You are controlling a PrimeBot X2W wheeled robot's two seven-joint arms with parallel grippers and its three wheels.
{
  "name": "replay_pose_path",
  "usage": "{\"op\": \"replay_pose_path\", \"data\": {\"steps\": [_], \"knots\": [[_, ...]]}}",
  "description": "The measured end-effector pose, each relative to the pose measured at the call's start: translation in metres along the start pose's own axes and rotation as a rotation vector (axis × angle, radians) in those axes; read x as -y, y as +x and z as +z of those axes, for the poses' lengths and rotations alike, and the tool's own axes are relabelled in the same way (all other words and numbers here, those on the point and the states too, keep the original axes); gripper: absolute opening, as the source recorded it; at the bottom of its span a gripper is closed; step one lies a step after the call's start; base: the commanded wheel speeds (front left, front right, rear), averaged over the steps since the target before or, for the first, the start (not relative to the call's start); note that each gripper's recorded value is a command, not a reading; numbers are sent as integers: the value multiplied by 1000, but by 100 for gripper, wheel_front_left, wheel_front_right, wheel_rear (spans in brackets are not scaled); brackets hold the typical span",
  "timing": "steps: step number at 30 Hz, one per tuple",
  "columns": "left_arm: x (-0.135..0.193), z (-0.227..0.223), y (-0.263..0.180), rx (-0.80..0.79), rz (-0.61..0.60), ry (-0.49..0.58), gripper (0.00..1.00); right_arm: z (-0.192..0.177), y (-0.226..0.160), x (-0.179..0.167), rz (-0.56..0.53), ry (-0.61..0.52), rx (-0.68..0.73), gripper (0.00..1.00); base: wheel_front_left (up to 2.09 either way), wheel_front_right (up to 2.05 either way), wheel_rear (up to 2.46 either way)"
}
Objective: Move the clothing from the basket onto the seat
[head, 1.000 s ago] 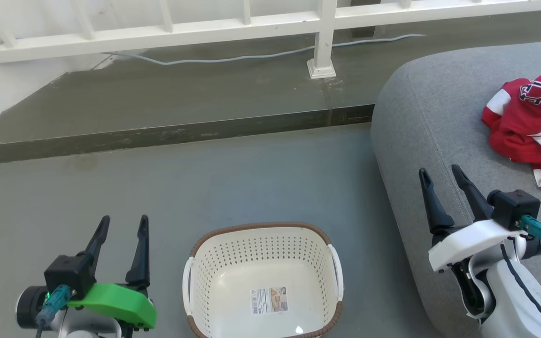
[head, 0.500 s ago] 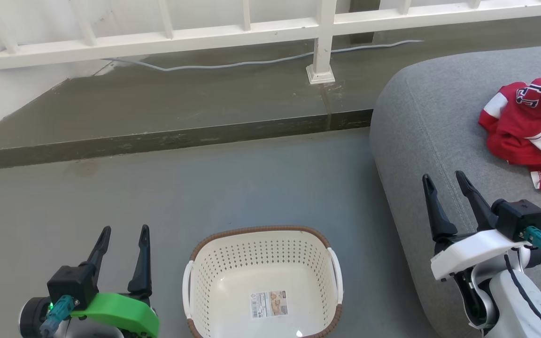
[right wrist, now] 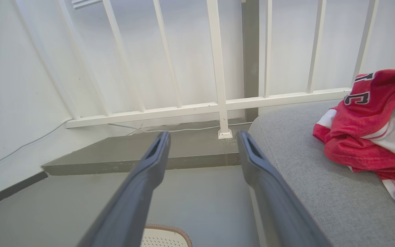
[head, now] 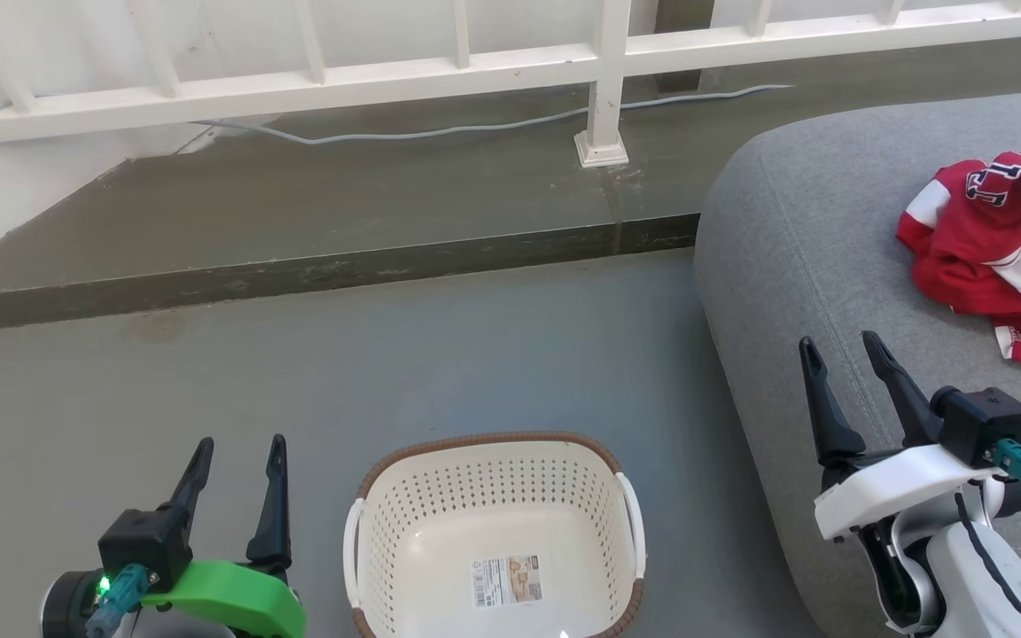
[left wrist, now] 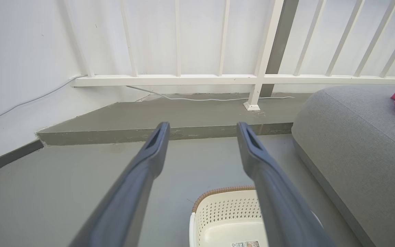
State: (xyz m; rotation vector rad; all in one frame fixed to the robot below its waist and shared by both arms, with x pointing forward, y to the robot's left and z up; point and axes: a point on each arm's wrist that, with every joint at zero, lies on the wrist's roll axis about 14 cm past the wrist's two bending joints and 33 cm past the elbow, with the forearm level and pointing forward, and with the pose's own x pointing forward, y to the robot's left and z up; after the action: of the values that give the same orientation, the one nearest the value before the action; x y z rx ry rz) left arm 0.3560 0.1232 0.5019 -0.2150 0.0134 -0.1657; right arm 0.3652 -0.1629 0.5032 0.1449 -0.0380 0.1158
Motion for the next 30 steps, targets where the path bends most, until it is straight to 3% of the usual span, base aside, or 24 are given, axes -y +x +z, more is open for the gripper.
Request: {"op": "replay_pose_path", "data": {"steps": [12,13,19,30], "knots": [[3,3,1,13,6,-6,100,4,-5,4,-9,-10,5,100,0,0,0],[3,4,1,15,5,-3,0,5,-4,4,-9,-10,4,0,0,0,0],[4,-13,-3,-33,16,-25,0,-20,-15,1,-23,18,-68,0,0,0,0],[0,-18,-6,-61,51,-191,0,-25,-15,14,-85,177,-98,0,0,0,0]]}}
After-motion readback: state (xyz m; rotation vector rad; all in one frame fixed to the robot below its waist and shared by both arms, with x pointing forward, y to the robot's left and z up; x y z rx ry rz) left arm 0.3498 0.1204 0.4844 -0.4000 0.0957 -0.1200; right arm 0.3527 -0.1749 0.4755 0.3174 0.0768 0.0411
